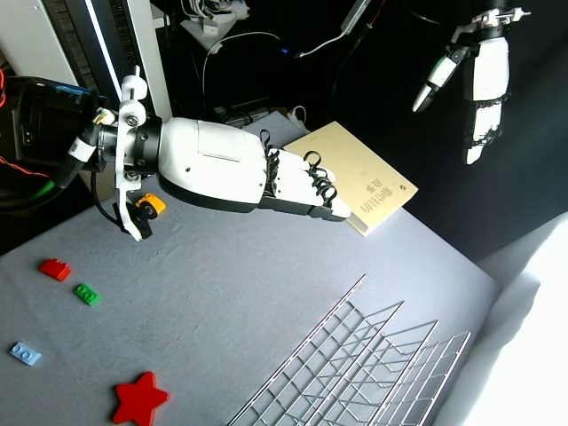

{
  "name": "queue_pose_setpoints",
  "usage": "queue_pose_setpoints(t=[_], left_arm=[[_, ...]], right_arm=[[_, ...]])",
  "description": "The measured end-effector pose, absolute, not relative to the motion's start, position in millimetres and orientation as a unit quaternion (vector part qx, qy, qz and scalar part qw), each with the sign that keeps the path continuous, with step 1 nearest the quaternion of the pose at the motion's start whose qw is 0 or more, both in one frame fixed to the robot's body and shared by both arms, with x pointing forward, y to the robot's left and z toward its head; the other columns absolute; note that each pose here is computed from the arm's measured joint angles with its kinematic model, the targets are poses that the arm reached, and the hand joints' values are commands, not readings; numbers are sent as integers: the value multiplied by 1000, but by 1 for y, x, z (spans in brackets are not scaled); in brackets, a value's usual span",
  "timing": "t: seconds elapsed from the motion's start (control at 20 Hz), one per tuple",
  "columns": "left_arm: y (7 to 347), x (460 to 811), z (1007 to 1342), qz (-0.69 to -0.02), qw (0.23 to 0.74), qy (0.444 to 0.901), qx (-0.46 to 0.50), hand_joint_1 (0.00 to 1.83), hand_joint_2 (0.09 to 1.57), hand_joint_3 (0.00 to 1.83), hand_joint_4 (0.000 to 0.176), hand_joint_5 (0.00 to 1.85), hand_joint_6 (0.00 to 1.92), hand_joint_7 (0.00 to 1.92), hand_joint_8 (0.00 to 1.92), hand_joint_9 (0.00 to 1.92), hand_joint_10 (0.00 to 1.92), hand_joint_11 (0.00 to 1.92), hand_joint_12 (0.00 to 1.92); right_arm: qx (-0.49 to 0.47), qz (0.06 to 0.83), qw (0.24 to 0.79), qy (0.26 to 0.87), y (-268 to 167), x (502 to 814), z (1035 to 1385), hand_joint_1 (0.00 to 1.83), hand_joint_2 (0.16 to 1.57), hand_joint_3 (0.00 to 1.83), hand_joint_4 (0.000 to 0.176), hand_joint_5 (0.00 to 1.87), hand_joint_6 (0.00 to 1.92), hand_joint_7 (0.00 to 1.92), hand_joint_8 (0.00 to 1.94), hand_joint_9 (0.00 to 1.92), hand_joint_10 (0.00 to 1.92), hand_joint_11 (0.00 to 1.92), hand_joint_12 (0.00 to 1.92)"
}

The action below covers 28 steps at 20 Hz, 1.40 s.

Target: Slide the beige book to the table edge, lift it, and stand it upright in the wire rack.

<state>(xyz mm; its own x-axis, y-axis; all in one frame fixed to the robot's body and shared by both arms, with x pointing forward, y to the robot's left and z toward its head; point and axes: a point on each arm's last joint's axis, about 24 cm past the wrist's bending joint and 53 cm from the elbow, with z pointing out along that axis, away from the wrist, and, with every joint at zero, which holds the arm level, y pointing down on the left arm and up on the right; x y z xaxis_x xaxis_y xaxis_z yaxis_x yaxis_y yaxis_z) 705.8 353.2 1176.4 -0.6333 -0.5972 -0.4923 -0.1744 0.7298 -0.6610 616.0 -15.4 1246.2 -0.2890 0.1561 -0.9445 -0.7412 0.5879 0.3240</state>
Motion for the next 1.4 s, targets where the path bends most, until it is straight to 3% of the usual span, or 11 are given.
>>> queue_pose_setpoints(t=[0.15, 0.25, 0.35, 0.5, 0.6, 0.65, 0.85, 1.0, 1.2, 1.3, 1.4], left_arm=[[355, 719, 1192, -339, 383, 813, -277, 1075, 980, 0, 71, 5, 3, 49, 1, 106, 3, 0, 551], [360, 728, 1202, -374, 392, 777, -322, 1091, 970, 0, 58, 35, 10, 63, 4, 136, 11, 0, 576], [365, 736, 1209, -406, 395, 736, -371, 1060, 981, 0, 56, 19, 1, 51, 0, 125, 4, 0, 591], [371, 738, 1196, -417, 383, 702, -431, 1083, 973, 0, 60, 38, 5, 66, 3, 139, 4, 0, 657], [376, 732, 1171, -403, 359, 702, -464, 1070, 971, 0, 67, 33, 2, 73, 4, 144, 6, 0, 669], [380, 729, 1160, -398, 347, 697, -485, 1063, 988, 4, 64, 8, 0, 57, 3, 121, 4, 0, 586], [400, 720, 1133, -380, 326, 671, -547, 1076, 988, 2, 58, 15, 5, 51, 3, 109, 3, 0, 508], [402, 710, 1109, -363, 301, 676, -566, 1039, 989, 1, 57, 22, 3, 76, 4, 155, 10, 0, 693], [403, 695, 1088, -343, 275, 692, -572, 1051, 987, 0, 51, 35, 4, 76, 1, 151, 4, 0, 684], [399, 692, 1081, -343, 263, 693, -577, 1058, 984, 0, 58, 20, 0, 63, 0, 139, 0, 0, 632], [394, 689, 1073, -348, 249, 691, -583, 1049, 989, 2, 51, 21, 0, 55, 0, 134, 0, 0, 652]], right_arm=[[-211, 414, 564, 683, -12, 614, 1256, 530, 1084, 4, 0, 48, 12, 152, 9, 98, 9, 0, 234], [-211, 414, 564, 682, -11, 615, 1256, 552, 1084, 1, 0, 81, 18, 131, 0, 102, 8, 0, 267], [-215, 410, 567, 681, -11, 615, 1256, 548, 1084, 0, 0, 58, 5, 130, 10, 66, 6, 0, 156], [-215, 410, 567, 681, -11, 615, 1256, 557, 1076, 0, 0, 67, 6, 151, 6, 70, 7, 0, 176], [-215, 411, 569, 679, -11, 615, 1259, 560, 1076, 0, 0, 73, 7, 157, 5, 75, 8, 0, 157], [-215, 412, 570, 677, -11, 615, 1260, 585, 1068, 0, 0, 96, 16, 159, 5, 79, 9, 0, 153], [-216, 413, 571, 676, -10, 615, 1261, 573, 1062, 0, 0, 116, 14, 166, 1, 98, 12, 0, 341], [-216, 414, 571, 675, -10, 615, 1262, 598, 1058, 0, 0, 96, 2, 174, 1, 98, 8, 0, 241], [-216, 414, 571, 675, -10, 615, 1262, 593, 1048, 0, 0, 101, 2, 182, 1, 110, 10, 0, 314], [-216, 414, 572, 675, -9, 615, 1262, 599, 1051, 0, 0, 105, 4, 186, 3, 108, 9, 0, 314], [-216, 414, 572, 675, -9, 615, 1262, 575, 1055, 1, 0, 76, 0, 175, 0, 106, 7, 0, 286]])
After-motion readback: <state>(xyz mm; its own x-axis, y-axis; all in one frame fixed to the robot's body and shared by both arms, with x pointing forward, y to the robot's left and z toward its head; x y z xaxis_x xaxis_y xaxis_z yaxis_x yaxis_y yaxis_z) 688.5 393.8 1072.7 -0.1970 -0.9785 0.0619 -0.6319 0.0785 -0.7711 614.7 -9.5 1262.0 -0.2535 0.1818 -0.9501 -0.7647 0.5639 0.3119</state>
